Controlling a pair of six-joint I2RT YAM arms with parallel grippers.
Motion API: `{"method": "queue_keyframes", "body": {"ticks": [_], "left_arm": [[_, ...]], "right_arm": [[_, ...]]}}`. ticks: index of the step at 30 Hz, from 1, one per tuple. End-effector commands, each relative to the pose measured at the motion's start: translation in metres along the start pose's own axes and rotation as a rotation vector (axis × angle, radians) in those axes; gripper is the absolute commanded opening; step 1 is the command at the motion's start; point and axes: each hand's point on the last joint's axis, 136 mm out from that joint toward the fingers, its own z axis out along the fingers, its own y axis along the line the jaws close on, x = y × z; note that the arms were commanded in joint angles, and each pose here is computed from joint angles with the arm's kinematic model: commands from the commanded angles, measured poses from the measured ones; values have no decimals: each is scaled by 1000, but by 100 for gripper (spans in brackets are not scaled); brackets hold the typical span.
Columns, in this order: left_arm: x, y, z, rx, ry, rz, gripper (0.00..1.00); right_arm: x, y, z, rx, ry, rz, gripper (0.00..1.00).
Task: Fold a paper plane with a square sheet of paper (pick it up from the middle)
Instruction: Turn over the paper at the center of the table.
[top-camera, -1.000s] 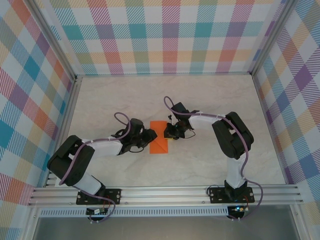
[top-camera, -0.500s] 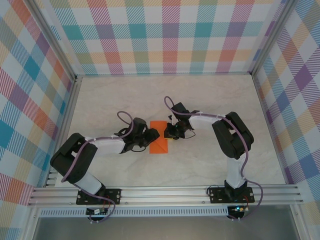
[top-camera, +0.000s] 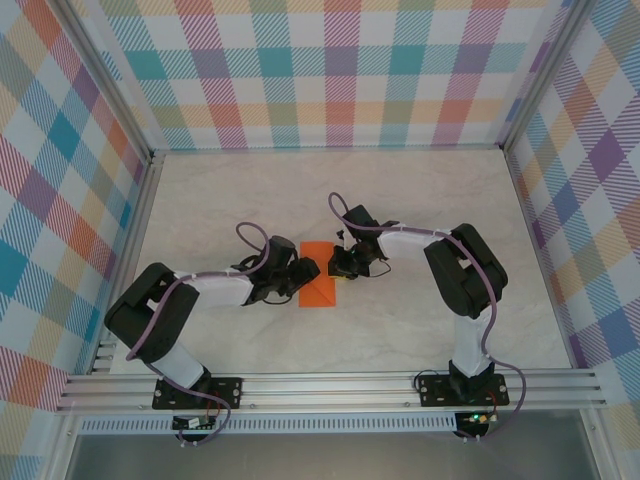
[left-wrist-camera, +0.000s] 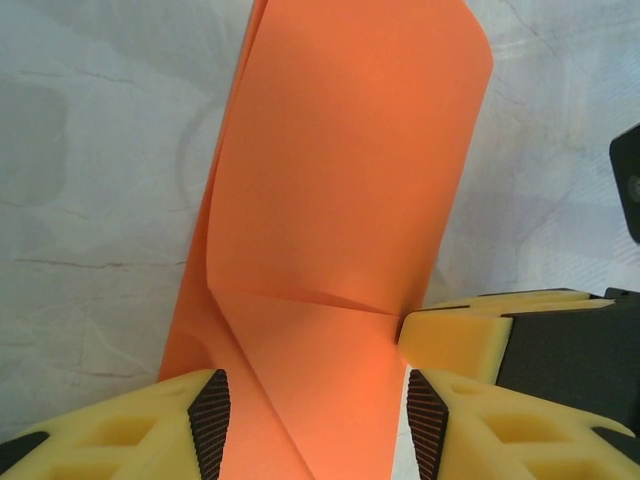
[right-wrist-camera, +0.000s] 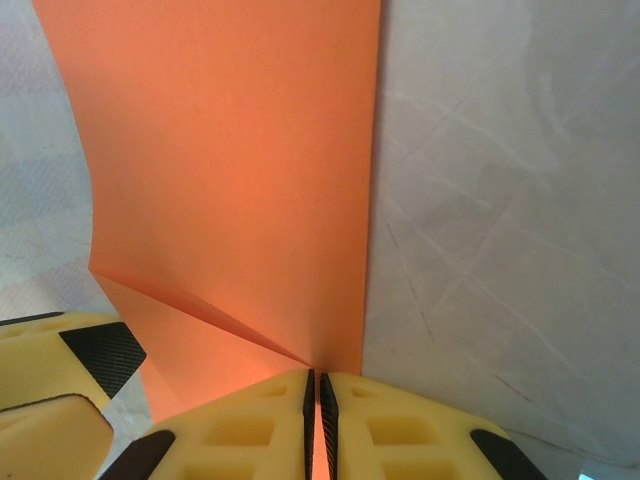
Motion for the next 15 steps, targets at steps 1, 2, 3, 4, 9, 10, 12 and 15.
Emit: {"method": "queue_keyframes", "body": {"ticks": [1,2,3,4,9,10,12,15], "left_arm": [[0,-10,4,12,1,25,49],[-1,-12,4,14,1,29,48],[-1,-12,5,13,1,28,48],[-1,-12,6,13,3,30,48],[0,-16,10,22,13,33,48],[0,-16,10,25,13,31,48],[0,-17,11,34,12,27,46],[-1,-20,10,55,0,23,41]], "right_arm": [[18,-29,13,77,53,50,14],[18,-29,13,78,53,49,14],[18,-29,13,77,54,49,14],[19,-29,13,78,55,51,14],[19,-29,13,77,54,50,14],[18,-29,13,76,54,50,14],[19,-29,13,76,53,51,14],[18,-29,13,76,52,51,14]]}}
